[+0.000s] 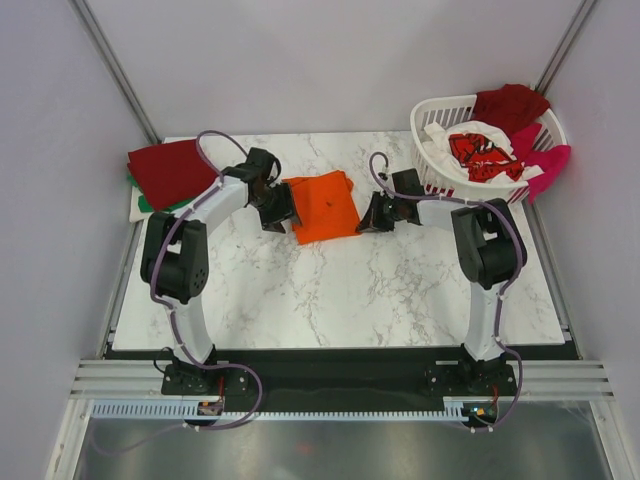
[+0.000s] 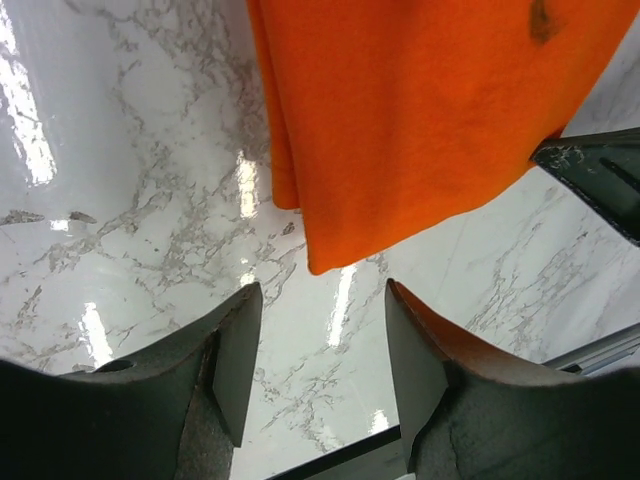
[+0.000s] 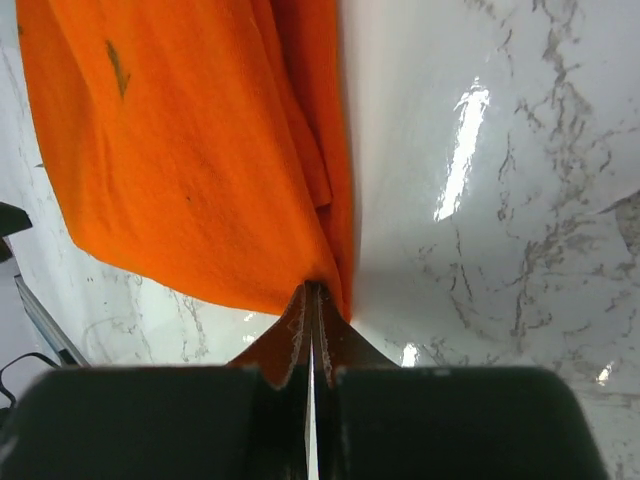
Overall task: Fold and stack the t-shirts
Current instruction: Fold the tshirt
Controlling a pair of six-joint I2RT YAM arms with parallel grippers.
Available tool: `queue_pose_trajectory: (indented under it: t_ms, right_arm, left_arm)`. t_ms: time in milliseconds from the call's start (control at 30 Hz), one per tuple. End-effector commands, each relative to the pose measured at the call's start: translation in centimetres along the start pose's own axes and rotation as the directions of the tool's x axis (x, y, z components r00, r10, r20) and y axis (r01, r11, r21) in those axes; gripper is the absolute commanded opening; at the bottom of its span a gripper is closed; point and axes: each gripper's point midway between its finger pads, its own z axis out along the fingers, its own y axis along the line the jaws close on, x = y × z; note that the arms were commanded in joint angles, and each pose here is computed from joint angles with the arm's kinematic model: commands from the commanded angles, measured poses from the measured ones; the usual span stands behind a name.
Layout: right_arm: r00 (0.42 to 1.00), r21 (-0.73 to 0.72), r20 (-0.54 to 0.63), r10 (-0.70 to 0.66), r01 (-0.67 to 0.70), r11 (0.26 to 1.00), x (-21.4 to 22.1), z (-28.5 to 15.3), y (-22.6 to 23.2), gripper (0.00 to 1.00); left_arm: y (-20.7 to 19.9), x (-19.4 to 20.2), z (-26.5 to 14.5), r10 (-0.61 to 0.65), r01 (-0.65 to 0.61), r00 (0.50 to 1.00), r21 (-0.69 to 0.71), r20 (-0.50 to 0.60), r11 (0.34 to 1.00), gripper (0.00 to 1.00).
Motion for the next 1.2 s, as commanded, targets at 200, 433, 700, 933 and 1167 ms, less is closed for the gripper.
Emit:
queue_pose_trajectory:
  t_ms: [200,433,700,933,1167]
  right_arm:
    - [1.000,0.034,-0.023,0.012,-0.011,0.999,4.6,-0.7,-2.1,0.00]
    - [0.995,0.121,0.053,-0.082,0.075,0.990,2.4,-4.6,-0.4,0.01]
    - [0.973,0.024,0.151,-0.175,0.173,0.985,-3.7,-8.3,6.4,0.08]
    - [0.969,-0.148,0.178,-0.172,0.199,0.969,-8.6,-6.5,11.7,0.09]
    - [0.983,-0.181,0.119,-0.141,0.161,0.970,-10.0,-1.0,10.0,0.08]
  left_arm:
    - [-6.2,-1.9,-0.5,0.095,-0.104,0.989,0.084,0.111,0.991,0.56]
    - [-4.9,0.8,4.5,0.104,-0.105,0.994,0.029,0.030,0.994,0.52]
    - [-3.1,4.6,4.7,0.111,-0.111,0.993,-0.008,-0.031,0.994,0.52]
    - [-6.4,2.8,-0.1,0.145,-0.151,0.986,0.072,0.087,0.986,0.52]
    - [-7.2,4.3,-1.1,0.168,-0.178,0.980,0.088,0.108,0.980,0.53]
